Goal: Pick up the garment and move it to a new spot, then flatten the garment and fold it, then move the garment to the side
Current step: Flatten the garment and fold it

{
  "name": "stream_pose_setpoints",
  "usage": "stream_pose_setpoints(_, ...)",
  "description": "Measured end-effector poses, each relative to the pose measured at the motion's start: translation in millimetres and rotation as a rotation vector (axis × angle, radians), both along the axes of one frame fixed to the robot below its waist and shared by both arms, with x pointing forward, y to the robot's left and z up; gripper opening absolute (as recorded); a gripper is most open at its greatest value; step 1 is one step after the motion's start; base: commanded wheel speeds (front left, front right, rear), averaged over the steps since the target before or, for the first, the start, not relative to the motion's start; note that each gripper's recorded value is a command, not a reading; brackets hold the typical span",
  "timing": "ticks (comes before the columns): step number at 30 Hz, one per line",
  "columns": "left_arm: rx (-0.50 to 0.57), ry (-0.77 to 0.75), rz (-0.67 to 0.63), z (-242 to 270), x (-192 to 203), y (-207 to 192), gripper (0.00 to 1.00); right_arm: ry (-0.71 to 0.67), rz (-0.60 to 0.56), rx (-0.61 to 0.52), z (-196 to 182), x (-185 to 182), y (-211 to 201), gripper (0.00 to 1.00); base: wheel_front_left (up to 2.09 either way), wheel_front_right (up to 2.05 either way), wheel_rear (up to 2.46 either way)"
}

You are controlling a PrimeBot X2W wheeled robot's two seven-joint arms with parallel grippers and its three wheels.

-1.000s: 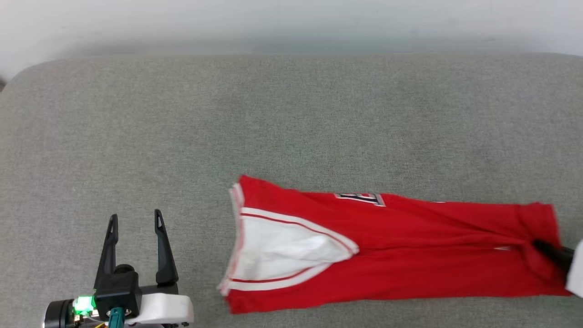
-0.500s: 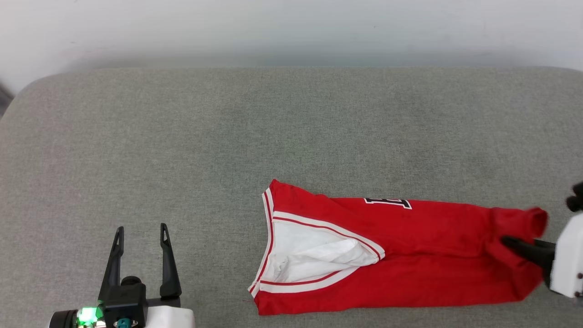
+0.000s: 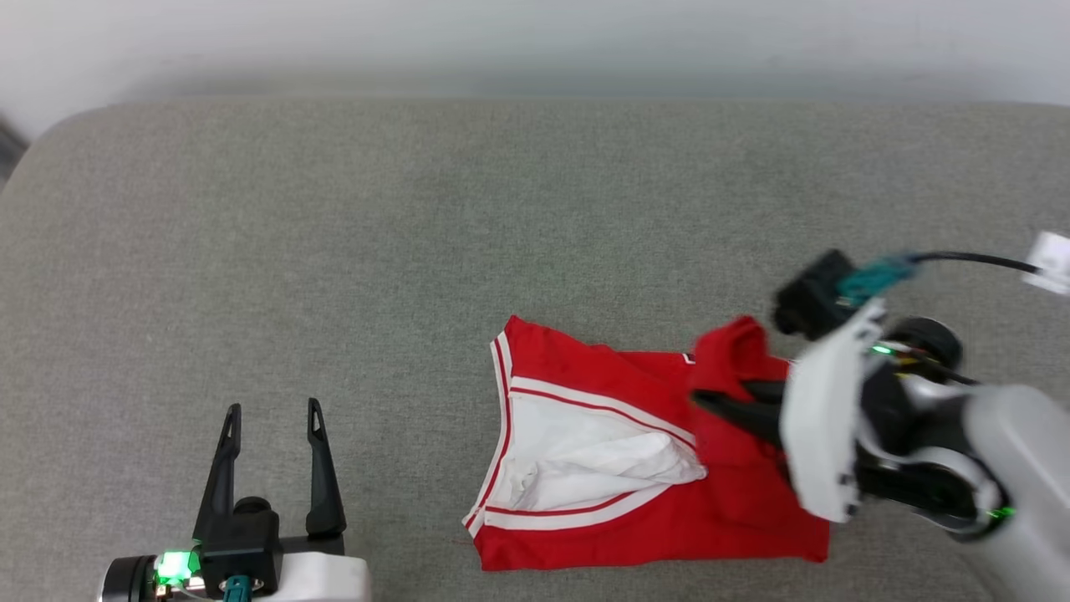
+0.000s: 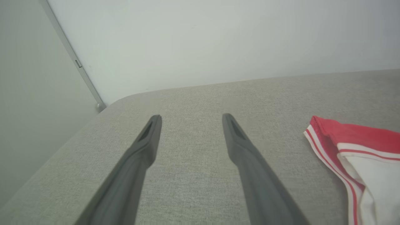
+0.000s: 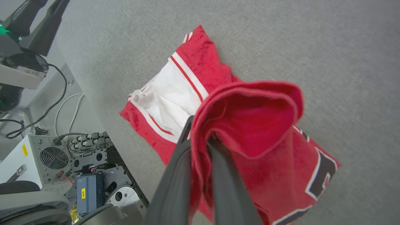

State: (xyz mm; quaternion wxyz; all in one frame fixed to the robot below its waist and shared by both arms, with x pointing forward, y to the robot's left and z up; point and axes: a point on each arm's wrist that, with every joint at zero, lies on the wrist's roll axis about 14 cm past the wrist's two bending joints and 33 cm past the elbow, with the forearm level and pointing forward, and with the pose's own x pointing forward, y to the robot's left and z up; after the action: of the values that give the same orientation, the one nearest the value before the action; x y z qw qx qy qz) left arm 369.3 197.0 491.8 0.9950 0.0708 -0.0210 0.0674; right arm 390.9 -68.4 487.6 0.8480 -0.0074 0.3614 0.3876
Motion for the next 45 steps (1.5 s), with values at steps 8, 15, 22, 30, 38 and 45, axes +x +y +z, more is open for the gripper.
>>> stream_pose_setpoints(8, -0.008, 0.020, 0.008, -7.7, 8.7, 1.5, 1.00, -0.006, 0.203, -0.082, -23.6, 13.1, 72.5, 0.00, 0.00, 0.00, 0.00)
stream_pose_setpoints(15, -0.008, 0.058, 0.022, -21.6, 17.3, 5.3, 1.00, 0.102, 0.318, -0.239, -99.8, 6.2, 98.9, 0.00, 0.00, 0.00, 0.00)
stream_pose_setpoints(22, -0.009, 0.049, 0.035, -18.5, 16.1, 7.5, 1.00, -0.004, 0.296, -0.178, -89.2, 20.5, 98.4, 1.00, 0.00, 0.00, 0.00)
stream_pose_setpoints(30, -0.008, 0.023, 0.013, -9.0, 8.7, 0.6, 1.00, -0.420, 0.066, -0.002, 12.2, 83.7, 46.0, 1.00, 0.00, 0.00, 0.00)
stream_pose_setpoints(38, -0.012, -0.013, -0.031, 2.1, 10.2, -12.3, 1.00, -0.866, -0.267, 0.132, 90.4, 104.5, -47.7, 1.00, 0.00, 0.00, 0.00)
stream_pose_setpoints(45, -0.026, -0.044, -0.067, 12.3, 11.0, -22.7, 1.00, -0.931, -0.513, 0.127, 75.5, 74.7, -104.4, 1.00, 0.00, 0.00, 0.00)
